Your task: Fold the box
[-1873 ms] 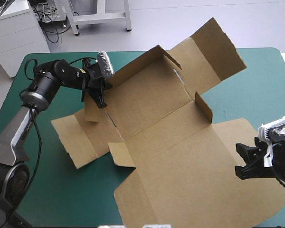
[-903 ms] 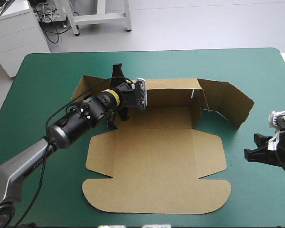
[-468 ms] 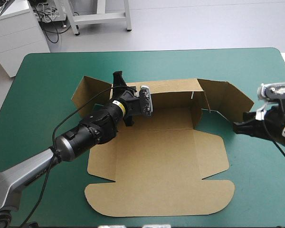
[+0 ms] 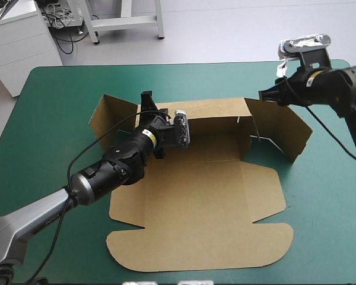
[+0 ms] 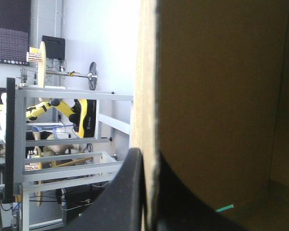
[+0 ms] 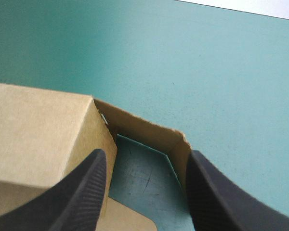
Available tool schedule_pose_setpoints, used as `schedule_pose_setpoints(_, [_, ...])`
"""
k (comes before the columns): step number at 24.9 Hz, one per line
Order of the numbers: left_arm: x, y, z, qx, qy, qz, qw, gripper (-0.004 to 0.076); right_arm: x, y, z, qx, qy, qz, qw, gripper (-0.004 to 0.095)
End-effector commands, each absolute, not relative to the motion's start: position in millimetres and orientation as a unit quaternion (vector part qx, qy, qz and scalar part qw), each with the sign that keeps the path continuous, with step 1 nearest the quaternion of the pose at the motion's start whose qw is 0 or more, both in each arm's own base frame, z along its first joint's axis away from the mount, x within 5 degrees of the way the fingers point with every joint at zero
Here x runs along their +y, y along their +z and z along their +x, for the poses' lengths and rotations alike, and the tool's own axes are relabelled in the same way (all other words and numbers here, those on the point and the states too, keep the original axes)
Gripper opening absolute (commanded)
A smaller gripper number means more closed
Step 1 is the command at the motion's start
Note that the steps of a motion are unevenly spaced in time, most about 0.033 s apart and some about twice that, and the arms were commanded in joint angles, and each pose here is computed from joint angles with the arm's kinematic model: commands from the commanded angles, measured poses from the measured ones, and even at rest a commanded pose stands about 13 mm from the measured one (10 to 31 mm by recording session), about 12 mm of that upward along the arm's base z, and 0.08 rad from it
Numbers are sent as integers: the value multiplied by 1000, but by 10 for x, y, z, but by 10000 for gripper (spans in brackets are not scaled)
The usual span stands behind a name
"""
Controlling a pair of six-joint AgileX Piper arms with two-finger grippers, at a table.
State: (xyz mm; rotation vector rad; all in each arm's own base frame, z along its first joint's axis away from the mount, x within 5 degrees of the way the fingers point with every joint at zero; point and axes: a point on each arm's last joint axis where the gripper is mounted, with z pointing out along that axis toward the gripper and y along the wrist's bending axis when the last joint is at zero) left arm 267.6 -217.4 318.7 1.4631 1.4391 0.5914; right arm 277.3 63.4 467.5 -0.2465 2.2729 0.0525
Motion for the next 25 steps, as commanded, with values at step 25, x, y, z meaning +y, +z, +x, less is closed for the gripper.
schedule_pose_setpoints(25, [-2119,3070,2697,573,290,585,494,-32,-24,3902,4114,934,125,-71,328,427])
